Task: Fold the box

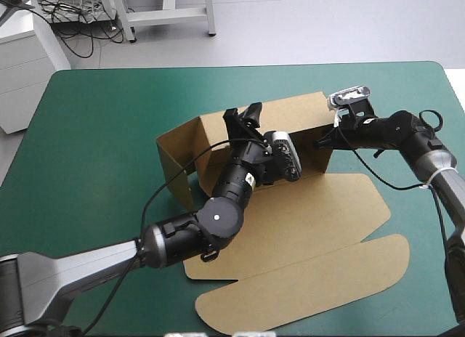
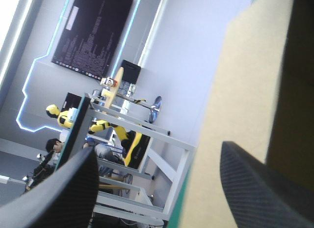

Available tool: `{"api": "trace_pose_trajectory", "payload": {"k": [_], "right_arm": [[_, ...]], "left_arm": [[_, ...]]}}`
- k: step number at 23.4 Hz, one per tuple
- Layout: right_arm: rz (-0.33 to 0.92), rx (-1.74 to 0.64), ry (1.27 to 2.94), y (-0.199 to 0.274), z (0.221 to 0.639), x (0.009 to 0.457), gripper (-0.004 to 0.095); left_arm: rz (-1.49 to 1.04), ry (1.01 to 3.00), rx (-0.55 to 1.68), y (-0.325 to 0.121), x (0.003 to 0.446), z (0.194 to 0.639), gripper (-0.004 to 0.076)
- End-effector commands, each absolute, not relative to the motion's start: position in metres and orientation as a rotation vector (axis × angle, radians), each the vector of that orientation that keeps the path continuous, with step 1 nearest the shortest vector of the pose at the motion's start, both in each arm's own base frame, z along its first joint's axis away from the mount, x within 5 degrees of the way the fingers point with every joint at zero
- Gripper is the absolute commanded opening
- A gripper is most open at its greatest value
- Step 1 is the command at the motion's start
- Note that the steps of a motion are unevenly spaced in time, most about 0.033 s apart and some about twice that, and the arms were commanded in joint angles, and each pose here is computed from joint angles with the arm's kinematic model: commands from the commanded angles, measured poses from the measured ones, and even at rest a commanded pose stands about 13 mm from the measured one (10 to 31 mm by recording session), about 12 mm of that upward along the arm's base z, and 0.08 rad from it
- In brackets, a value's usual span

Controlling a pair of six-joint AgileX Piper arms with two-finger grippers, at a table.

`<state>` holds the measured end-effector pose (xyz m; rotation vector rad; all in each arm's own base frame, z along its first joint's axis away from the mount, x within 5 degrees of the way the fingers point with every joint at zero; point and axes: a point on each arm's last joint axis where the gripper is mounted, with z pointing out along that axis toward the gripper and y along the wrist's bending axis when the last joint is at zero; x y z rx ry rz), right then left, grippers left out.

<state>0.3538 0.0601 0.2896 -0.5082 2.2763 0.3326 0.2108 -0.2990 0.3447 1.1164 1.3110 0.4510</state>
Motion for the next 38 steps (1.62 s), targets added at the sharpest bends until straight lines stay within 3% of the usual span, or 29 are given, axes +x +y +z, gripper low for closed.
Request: {"api": "trace_pose_trajectory", "payload": {"k": [1, 7, 9, 11, 19, 26, 29, 33, 38], "right_arm": [[0.388, -0.506, 2.219, 0.067, 0.321, 0.354, 0.0002], [0.422, -0.485, 2.203, 0.068, 0.36, 0.346, 0.0002], [0.425, -0.453, 2.224, 0.066, 0.371, 0.341, 0.0002], [0.423, -0.434, 2.269, 0.064, 0.381, 0.332, 0.0002], [0.486, -0.382, 2.459, 0.063, 0.387, 0.313, 0.0002], [0.515, -0.347, 2.607, 0.062, 0.385, 0.302, 0.0002], [0.479, -0.332, 2.628, 0.061, 0.371, 0.317, 0.0003], [0.482, -0.344, 2.675, 0.063, 0.348, 0.335, 0.0004], [0.423, -0.338, 2.506, 0.067, 0.332, 0.37, 0.0004]], "left_arm": [[0.504, 1.197, 0.879, -0.263, 0.191, 0.415, 0.0464], [0.689, 1.246, 0.633, -0.212, 0.183, 0.449, 0.0279], [0.69, 1.278, 0.572, -0.193, 0.184, 0.457, 0.0172], [0.652, 1.347, 0.507, -0.164, 0.192, 0.466, -0.0004], [0.671, 1.6, 0.165, -0.047, 0.222, 0.472, -0.0009], [0.442, 1.972, 0.025, 0.029, 0.246, 0.416, -0.0009], [0.371, 2.15, -0.002, 0.042, 0.241, 0.384, -0.0009], [0.273, 2.217, -0.004, 0.038, 0.24, 0.366, -0.0009], [0.223, 2.248, -0.011, 0.035, 0.24, 0.356, -0.0009]]}}
